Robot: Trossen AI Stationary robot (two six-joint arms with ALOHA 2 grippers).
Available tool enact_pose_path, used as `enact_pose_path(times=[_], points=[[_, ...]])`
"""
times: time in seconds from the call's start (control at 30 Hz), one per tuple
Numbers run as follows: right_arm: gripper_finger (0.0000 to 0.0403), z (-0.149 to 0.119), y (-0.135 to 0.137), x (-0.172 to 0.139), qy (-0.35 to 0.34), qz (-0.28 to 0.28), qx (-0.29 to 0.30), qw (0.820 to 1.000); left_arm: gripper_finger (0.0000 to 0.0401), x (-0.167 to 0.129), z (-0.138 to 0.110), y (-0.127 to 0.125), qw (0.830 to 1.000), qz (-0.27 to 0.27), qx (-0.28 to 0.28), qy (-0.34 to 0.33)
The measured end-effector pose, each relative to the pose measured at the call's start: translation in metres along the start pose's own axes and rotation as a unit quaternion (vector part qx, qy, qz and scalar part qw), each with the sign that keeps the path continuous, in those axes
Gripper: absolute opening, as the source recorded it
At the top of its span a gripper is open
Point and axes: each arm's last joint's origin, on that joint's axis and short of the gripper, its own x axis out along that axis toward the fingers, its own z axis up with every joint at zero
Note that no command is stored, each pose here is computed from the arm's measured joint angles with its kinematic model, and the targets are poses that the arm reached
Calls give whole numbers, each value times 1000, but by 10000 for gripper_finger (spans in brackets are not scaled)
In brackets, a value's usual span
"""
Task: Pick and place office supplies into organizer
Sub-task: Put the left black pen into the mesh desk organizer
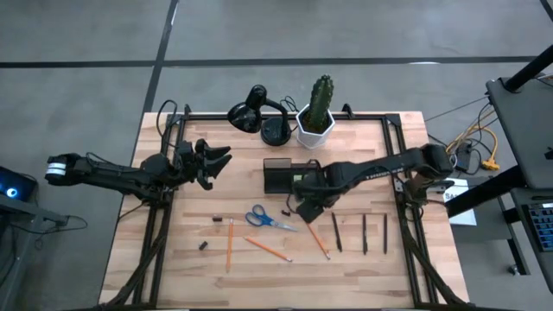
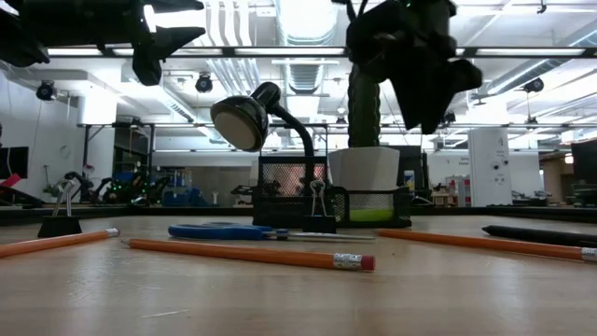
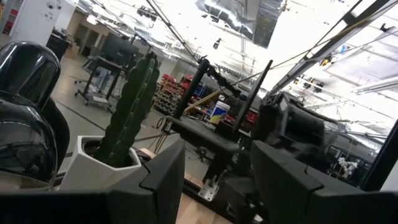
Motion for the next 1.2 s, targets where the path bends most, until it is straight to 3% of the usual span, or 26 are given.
enact_pose_path(times=[0.2,0.43,0.63,0.93,1.2], points=[[144,-19,-2,4,10,-13,34,999,168,0,-1,1,1000,1,1,2],[144,-43,-27,18,36,-34,92,994,168,-1,-3,1,1000,3,3,6],[144,-47,-34,39,25,14,145,989,168,-2,-4,2,1000,4,4,9],[144,-56,-49,68,36,-26,210,977,168,-2,-4,2,1000,3,3,9],[144,-60,-48,78,20,-11,227,974,168,-2,-4,2,1000,4,4,9]])
